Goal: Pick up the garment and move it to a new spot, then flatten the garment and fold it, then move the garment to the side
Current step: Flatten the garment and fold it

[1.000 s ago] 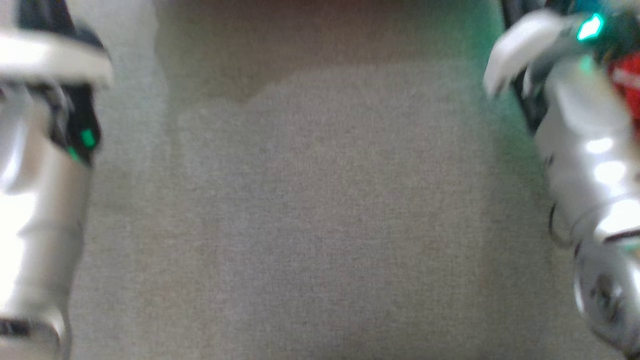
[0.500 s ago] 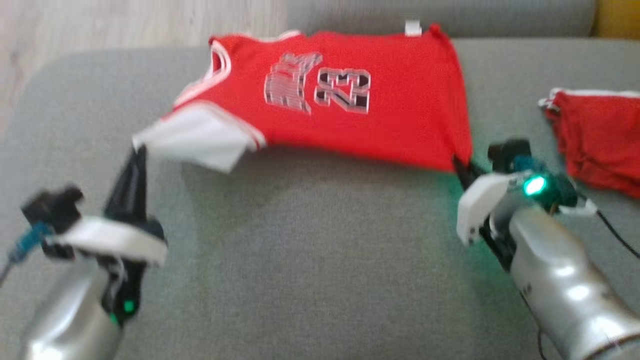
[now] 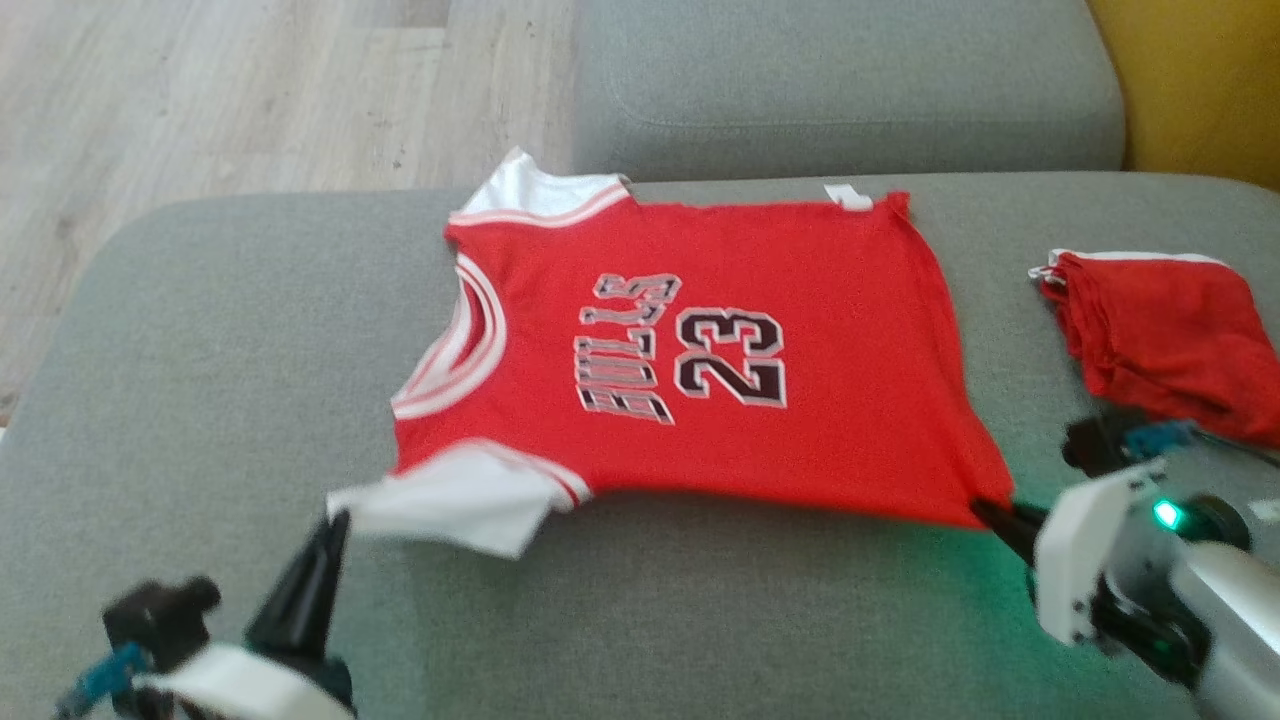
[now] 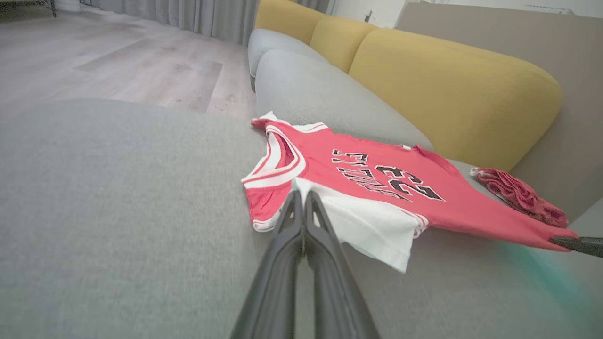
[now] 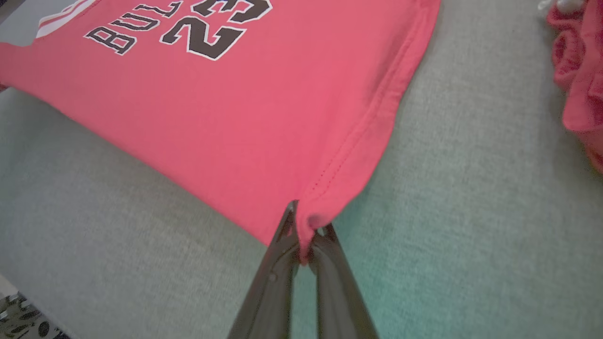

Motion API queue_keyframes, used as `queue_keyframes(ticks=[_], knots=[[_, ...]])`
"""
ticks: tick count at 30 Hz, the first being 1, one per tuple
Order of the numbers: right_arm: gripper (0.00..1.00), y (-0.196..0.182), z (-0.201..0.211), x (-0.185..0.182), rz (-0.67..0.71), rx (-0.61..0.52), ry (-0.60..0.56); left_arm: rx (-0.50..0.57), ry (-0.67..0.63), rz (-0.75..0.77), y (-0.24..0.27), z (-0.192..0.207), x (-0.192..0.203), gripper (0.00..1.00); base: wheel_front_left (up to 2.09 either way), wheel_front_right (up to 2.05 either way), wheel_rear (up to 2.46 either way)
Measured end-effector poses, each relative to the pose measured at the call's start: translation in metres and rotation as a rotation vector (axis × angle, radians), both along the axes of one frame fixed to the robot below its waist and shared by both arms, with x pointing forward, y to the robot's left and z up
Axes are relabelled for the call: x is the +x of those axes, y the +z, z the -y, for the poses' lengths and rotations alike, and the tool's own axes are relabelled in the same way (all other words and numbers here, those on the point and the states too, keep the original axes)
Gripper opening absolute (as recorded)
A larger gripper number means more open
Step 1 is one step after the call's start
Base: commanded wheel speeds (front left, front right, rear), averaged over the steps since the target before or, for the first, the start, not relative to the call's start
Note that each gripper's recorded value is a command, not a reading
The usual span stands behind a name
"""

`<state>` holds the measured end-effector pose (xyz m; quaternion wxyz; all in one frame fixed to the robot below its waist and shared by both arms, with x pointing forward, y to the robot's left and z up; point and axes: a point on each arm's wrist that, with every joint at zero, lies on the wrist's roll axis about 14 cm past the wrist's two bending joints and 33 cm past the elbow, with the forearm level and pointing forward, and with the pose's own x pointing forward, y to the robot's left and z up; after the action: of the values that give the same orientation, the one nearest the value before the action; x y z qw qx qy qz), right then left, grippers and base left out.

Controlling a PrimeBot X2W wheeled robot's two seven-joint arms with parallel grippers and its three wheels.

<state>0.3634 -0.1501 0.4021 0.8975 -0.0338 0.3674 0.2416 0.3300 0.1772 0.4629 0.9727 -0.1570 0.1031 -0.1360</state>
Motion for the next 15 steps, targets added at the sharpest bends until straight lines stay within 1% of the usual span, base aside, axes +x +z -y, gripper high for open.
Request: queue_keyframes(ticks=[3,7,11,15], knots=[[0.0,-0.001,0.007,-0.017,-0.053,0.003,0.014,-0.013,-0.015,-0.051,-0.009,0.005,-0.022,0.0,0.0,0.0,0.0],[0.0,0.005,0.007,-0.024,-0.054,0.029,0.027,-0.037,-0.029,-0.093,-0.013,0.012,-0.042,0.0,0.0,0.0,0.0],[0.0,0.012,0.006,-0.018,-0.032,0.046,0.021,-0.044,-0.03,-0.076,-0.004,0.013,-0.038,0.0,0.0,0.0,0.0],[0.0,0.014,0.011,-0.009,-0.021,0.034,0.003,-0.041,-0.049,-0.041,0.009,0.017,-0.022,0.0,0.0,0.0,0.0]])
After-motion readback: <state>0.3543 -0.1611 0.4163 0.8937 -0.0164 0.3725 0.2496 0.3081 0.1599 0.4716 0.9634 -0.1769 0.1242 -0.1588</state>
